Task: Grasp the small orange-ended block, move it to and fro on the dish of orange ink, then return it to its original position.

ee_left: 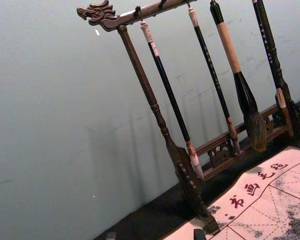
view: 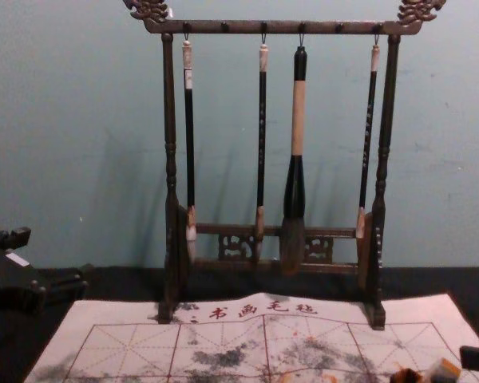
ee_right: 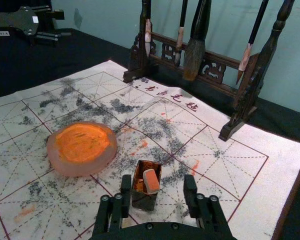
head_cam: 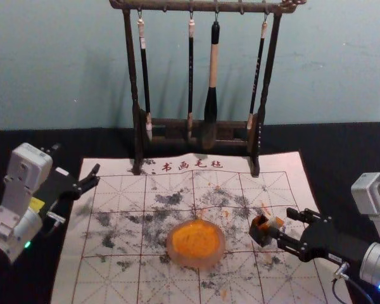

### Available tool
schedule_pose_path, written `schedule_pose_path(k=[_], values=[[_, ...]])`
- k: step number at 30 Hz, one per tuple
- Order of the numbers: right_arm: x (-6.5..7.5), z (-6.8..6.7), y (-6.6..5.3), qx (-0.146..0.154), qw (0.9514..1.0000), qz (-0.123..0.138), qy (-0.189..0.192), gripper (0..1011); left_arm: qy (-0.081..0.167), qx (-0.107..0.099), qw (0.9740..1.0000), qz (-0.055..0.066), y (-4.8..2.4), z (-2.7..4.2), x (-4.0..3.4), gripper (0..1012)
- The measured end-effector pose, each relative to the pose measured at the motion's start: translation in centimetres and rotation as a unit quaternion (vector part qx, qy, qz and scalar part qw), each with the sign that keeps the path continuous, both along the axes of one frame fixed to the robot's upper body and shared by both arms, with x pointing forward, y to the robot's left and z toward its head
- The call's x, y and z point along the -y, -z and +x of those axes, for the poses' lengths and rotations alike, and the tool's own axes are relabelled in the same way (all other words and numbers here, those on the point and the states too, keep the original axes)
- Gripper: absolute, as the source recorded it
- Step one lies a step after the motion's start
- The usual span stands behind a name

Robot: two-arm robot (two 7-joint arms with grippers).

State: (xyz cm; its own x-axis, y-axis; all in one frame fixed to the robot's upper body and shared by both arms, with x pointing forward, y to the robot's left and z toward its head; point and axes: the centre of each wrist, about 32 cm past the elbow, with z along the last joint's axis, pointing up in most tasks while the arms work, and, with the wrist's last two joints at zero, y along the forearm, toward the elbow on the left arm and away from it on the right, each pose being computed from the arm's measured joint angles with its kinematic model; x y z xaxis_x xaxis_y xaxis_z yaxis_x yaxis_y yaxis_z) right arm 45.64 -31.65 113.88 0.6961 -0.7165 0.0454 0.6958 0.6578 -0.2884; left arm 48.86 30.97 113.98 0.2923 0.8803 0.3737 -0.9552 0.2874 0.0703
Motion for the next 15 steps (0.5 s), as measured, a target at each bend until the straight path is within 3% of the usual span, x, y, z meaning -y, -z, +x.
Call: schedule_pose_path(k=[9, 15], values=[[0.00, 0.00, 0.00, 0.000, 1.0000, 0.000, 0.000, 341, 0.000, 0.000, 1.0000, 0.000, 0.00, 0.00, 0.00, 1001], [0.00, 0.00, 0.00, 0.000, 1.0000, 0.000, 0.000, 178, 0.000, 0.000, 1.0000, 0.000, 0.00, 0.00, 0.00, 1001]])
